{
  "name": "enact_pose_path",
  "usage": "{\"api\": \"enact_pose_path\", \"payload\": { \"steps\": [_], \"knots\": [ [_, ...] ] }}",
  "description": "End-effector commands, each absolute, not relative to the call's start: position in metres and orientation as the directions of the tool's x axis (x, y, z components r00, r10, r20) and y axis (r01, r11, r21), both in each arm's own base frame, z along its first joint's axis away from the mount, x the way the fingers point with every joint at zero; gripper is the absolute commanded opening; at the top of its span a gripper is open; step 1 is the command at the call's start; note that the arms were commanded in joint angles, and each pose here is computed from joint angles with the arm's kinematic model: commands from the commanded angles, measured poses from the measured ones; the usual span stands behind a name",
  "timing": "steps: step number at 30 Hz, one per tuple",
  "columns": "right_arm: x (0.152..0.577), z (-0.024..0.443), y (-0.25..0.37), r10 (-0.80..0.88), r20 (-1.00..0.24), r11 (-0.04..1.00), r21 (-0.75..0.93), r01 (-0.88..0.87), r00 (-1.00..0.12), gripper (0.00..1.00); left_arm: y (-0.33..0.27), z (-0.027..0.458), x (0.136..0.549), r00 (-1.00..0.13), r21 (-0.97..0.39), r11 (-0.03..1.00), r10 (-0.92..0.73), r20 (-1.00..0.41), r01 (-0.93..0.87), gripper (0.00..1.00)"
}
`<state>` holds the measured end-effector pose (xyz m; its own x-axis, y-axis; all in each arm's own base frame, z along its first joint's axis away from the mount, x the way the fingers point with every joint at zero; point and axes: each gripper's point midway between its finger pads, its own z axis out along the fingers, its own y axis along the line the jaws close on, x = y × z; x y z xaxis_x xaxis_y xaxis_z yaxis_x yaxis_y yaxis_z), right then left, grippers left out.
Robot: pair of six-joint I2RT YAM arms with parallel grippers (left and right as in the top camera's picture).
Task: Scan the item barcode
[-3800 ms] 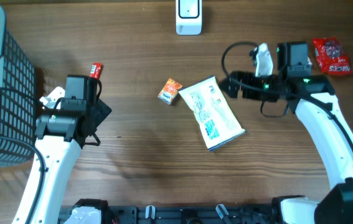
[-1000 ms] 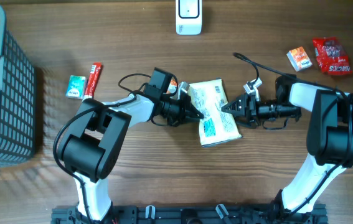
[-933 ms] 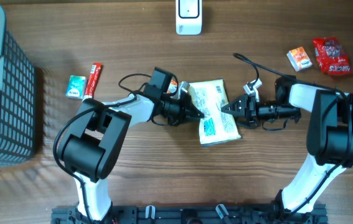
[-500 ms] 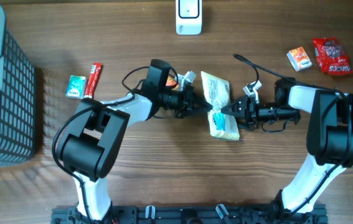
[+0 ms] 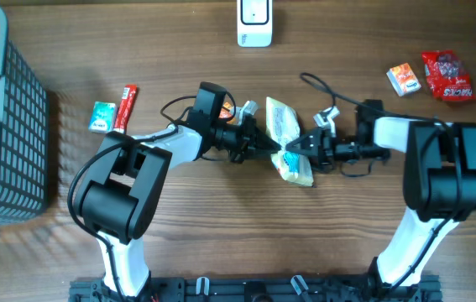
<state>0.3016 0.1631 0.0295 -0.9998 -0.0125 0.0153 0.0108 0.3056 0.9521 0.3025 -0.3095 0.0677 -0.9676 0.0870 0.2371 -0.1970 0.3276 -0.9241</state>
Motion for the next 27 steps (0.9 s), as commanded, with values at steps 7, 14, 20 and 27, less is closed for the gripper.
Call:
{"api": "enact_pose_path", "payload": {
  "steps": [7, 14, 20, 27],
  "knots": [
    [0.303, 0.003, 0.186, 0.011, 0.157, 0.390, 0.909, 0.149, -0.988, 0.30, -0.301, 0.065, 0.301, -0.954, -0.897, 0.359, 0.051, 0.296, -0.259, 0.04],
    [0.300, -0.011, 0.176, 0.042, 0.196, 0.486, 0.853, 0.191, -0.980, 0.20, -0.273, 0.050, 0.309, -0.947, -0.864, 0.402, -0.021, 0.322, -0.303, 0.04],
    [0.301, -0.012, 0.151, 0.034, 0.187, 0.710, 0.687, 0.155, -0.982, 0.33, -0.258, 0.048, 0.318, -0.944, -0.860, 0.398, -0.059, 0.325, -0.321, 0.04],
    [0.313, 0.038, 0.148, -0.005, 0.041, 0.809, 0.588, 0.020, -0.999, 0.19, -0.266, 0.040, 0.314, -0.949, -0.842, 0.445, -0.069, 0.307, -0.304, 0.04]
  ]
}}
